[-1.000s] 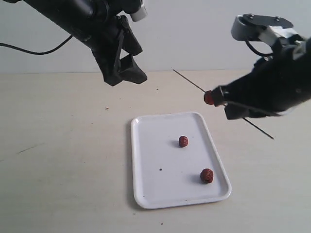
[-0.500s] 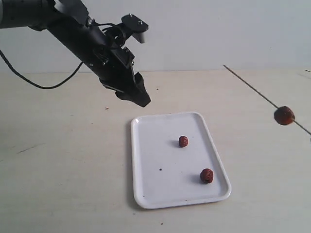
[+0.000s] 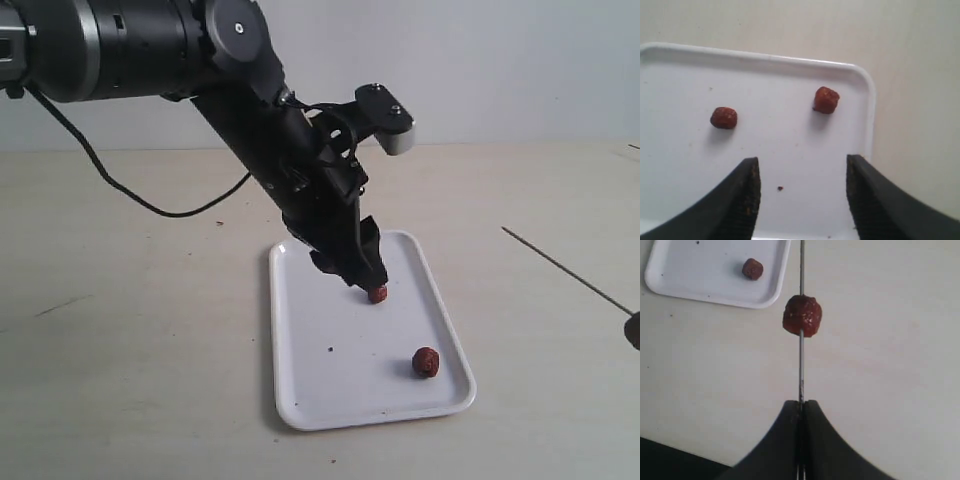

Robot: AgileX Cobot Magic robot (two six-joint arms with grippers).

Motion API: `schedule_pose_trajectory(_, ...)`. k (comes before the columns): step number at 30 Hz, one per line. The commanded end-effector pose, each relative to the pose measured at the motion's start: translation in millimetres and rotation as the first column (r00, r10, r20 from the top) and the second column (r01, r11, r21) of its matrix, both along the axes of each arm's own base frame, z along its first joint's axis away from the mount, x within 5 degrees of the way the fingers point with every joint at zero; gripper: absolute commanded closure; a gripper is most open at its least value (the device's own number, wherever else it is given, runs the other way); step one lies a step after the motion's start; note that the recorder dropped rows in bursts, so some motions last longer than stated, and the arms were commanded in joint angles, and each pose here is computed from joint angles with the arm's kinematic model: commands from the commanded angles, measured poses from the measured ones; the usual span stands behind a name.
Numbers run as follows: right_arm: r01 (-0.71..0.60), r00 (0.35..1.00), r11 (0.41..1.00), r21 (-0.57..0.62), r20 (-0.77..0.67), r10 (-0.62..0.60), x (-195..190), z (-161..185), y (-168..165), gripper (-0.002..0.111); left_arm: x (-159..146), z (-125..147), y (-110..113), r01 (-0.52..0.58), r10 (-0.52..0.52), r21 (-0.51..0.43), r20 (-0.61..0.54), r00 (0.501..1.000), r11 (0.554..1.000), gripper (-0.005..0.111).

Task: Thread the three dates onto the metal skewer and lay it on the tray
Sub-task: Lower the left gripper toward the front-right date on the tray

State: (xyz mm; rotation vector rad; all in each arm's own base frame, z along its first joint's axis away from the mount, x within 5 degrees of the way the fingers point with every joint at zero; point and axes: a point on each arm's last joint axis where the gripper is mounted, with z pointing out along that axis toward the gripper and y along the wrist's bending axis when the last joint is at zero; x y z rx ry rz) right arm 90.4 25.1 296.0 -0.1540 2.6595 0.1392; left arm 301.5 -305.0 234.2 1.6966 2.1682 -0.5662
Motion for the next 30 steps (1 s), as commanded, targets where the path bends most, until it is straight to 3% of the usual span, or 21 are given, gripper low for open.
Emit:
schedule_pose_trajectory(1,0.028,0.999,0.998,-0.061,0.02,-0.027,-8.7,1.1,-9.2,0.108,-13.9,0.3,-11.7,-0.169,0.172,0.035,-0.102,0.98,0.985,0.054)
schedule_pose_trajectory(4,0.051,0.997,0.995,-0.082,0.066,-0.046,-13.9,4.3,-14.3,0.108,-23.9,-0.1,-20.2,-0.284,0.29,0.062,-0.171,0.942,0.957,0.054)
schedule_pose_trajectory(10,0.064,0.991,0.993,-0.1,0.12,-0.052,-21.2,8.0,-19.4,0.108,-40.0,-11.1,-37.7,-0.398,0.42,0.146,-0.193,0.887,0.906,0.054)
schedule_pose_trajectory(19,0.068,0.989,0.992,-0.109,0.139,-0.053,-23.5,9.2,-21.4,0.108,-45.3,-53.2,-67.3,-0.446,0.513,0.283,-0.245,0.823,0.849,0.054)
schedule_pose_trajectory(30,0.048,0.99,0.991,-0.128,0.141,-0.03,-23.4,9.3,-21.7,0.108,-30.7,-64.7,-81.9,-0.478,0.54,0.28,-0.22,0.812,0.832,0.054)
